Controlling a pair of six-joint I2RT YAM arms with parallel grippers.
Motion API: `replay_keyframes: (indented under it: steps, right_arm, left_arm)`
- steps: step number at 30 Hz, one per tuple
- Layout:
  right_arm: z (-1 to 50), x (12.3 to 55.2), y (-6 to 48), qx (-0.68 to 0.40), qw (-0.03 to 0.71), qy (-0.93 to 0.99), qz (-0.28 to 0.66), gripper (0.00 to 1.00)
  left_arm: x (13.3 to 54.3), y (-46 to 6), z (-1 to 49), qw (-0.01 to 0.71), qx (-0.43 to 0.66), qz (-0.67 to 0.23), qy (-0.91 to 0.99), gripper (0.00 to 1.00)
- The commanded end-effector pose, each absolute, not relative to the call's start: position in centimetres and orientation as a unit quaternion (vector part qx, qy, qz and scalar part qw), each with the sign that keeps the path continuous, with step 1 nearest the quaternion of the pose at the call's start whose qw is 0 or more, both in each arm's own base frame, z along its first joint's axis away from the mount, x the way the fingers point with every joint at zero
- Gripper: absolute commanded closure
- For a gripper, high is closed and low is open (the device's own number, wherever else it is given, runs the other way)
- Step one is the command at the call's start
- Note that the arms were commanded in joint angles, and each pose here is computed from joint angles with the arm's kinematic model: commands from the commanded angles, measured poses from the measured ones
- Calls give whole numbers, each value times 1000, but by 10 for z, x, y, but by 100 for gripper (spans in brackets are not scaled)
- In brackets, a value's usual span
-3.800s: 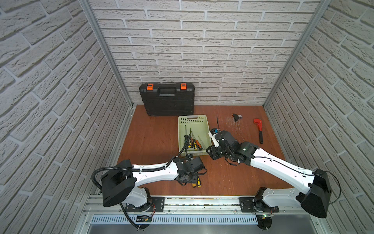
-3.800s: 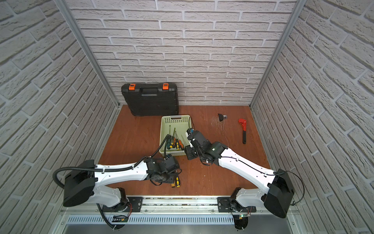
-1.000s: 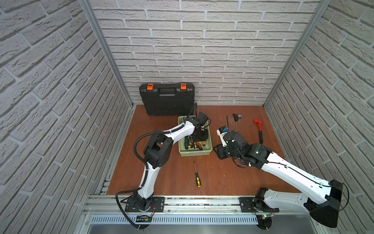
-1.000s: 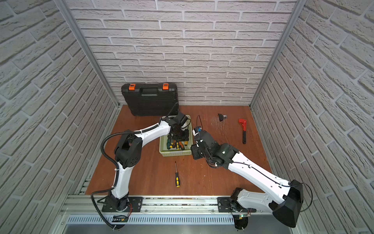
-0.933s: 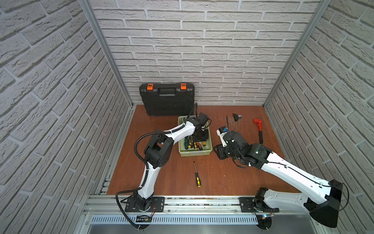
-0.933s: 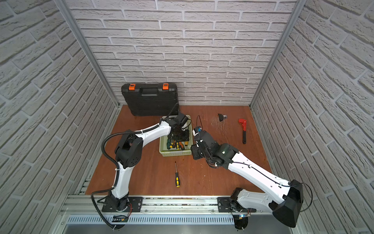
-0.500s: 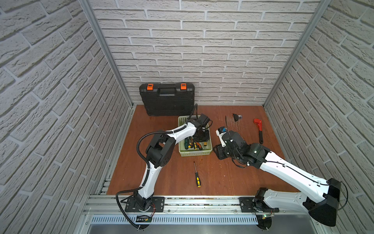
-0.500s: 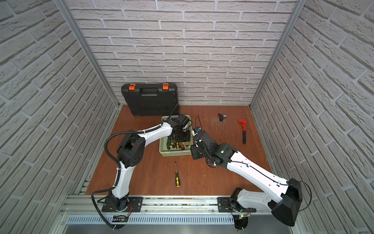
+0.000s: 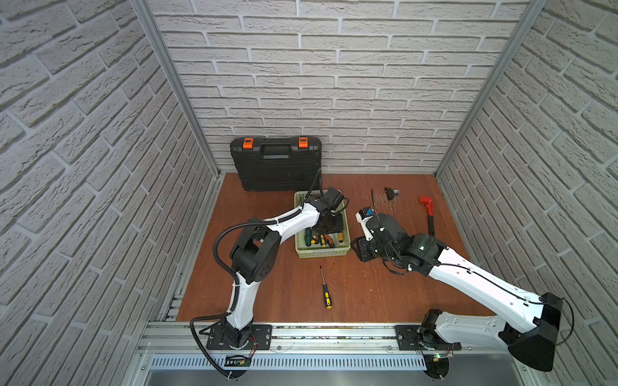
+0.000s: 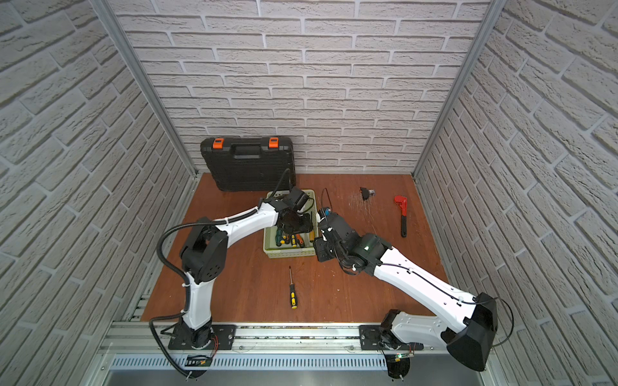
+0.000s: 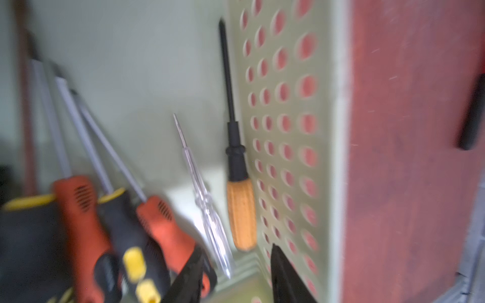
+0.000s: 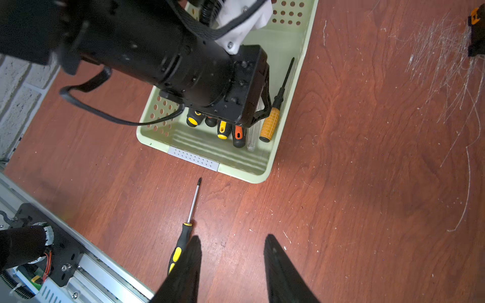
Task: Put the screwdriver in the bin
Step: Place the screwdriver in the bin, then pick up the screwdriver from the bottom-center of the table.
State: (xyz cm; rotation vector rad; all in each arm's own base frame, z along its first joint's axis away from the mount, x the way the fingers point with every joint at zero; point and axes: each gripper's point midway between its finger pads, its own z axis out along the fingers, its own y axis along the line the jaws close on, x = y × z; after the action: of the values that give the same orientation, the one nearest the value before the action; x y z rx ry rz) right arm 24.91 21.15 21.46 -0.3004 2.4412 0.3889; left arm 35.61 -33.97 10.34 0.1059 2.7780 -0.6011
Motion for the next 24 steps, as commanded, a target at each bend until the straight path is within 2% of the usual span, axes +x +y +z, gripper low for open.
replay_keyframes:
  steps: [1, 8, 10, 17, 24]
  right_arm:
    - [230, 252, 215, -117, 335, 921, 161, 58]
    - [195, 245, 215, -109, 294, 941, 130, 57]
    - [189, 239, 221, -122, 285, 942, 124, 53]
    - [138, 199, 262, -140, 221, 956, 134, 49]
    - [85, 161, 304, -159, 133, 971, 122, 43]
  left_arm:
    - [361, -332, 164, 207, 41, -248, 946, 55]
    - [320, -283, 172, 205, 57, -216, 953, 54]
    - [308, -262, 174, 220, 48, -198, 954, 54]
    - [267, -210, 174, 260, 12, -182, 948, 49]
    - [250, -167, 169, 292, -33, -140, 946, 47]
